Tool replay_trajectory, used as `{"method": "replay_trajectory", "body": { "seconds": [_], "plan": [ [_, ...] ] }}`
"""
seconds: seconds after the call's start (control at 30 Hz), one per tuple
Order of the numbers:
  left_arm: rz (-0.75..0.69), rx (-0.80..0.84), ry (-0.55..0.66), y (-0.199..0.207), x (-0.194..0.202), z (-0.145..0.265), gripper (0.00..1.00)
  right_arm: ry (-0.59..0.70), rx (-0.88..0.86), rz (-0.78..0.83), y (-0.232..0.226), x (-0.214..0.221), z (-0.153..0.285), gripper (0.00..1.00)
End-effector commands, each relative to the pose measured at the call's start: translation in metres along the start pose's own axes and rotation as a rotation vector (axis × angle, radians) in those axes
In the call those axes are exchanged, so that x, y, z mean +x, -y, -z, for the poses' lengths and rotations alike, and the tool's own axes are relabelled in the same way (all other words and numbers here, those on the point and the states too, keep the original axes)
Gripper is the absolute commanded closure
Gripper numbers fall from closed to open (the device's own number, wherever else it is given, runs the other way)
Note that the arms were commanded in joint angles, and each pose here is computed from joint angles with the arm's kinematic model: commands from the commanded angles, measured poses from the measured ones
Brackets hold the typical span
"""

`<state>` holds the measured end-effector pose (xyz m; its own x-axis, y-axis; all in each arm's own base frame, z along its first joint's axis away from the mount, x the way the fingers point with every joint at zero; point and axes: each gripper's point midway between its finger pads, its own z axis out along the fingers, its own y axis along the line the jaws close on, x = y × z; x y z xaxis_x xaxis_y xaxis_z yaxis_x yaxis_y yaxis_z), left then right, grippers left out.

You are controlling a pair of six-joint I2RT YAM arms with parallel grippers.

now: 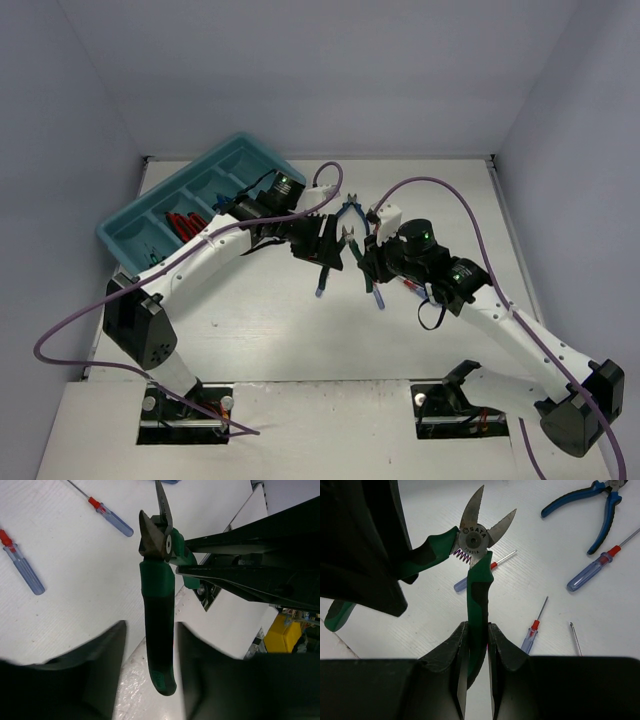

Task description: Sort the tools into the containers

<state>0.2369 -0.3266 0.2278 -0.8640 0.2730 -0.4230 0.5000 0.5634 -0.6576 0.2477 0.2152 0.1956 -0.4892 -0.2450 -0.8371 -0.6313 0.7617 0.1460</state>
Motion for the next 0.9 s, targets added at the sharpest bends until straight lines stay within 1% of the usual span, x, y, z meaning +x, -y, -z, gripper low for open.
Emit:
{"method": "replay_trajectory", "body": {
  "seconds": [0.0,0.13,0.2,0.23,0.27,0.3,0.33,0.4,0.43,0.53,0.6,0.67,0.77,0.87],
  "plan": [
    [-0.066,0.087,0.08,0.029,-0.023,0.011,0.76,0.202,-0.048,0.03,-0.013,-0.064,0.009,0.97],
    [-0.064,0.116,0.095,0.032,-0.027,0.01,1.0,0.195,-0.044,0.031,-0.012,-0.063,0.005,0.91],
    [-0.063,0.126,0.099,0.032,-0.029,0.01,1.0,0.191,-0.038,0.031,-0.01,-0.063,0.002,0.83],
    [-0.06,0.125,0.1,0.031,-0.03,0.011,1.0,0.187,-0.033,0.03,-0.009,-0.062,0.001,0.66],
    [-0.057,0.122,0.106,0.028,-0.032,0.012,1.0,0.185,-0.022,0.029,-0.007,-0.062,0.0,0.53],
    [-0.053,0.116,0.116,0.024,-0.036,0.015,1.0,0.184,-0.013,0.027,-0.005,-0.062,-0.001,0.43],
    [-0.047,0.109,0.132,0.019,-0.04,0.019,1.0,0.185,-0.006,0.026,-0.004,-0.063,-0.002,0.35],
    [-0.021,0.083,0.174,0.002,-0.052,0.031,1.0,0.183,0.016,0.02,0.0,-0.063,-0.003,0.27],
    [-0.007,0.069,0.197,-0.007,-0.058,0.038,1.0,0.184,0.036,0.016,0.003,-0.063,-0.003,0.24],
    [0.063,-0.016,0.302,-0.049,-0.083,0.071,1.0,0.185,0.079,0.008,0.011,-0.062,-0.002,0.21],
    [0.142,-0.142,0.385,-0.097,-0.099,0.103,1.0,0.189,0.11,0.001,0.017,-0.06,0.0,0.2],
    [0.201,-0.26,0.45,-0.133,-0.109,0.13,1.0,0.192,0.138,-0.002,0.022,-0.059,0.002,0.2],
    [0.313,-0.421,0.522,-0.197,-0.117,0.167,1.0,0.188,0.167,-0.012,0.028,-0.055,0.002,0.2],
    [0.395,-0.489,0.567,-0.242,-0.124,0.194,1.0,0.179,0.175,-0.009,0.031,-0.053,-0.001,0.2]
  ]
}}
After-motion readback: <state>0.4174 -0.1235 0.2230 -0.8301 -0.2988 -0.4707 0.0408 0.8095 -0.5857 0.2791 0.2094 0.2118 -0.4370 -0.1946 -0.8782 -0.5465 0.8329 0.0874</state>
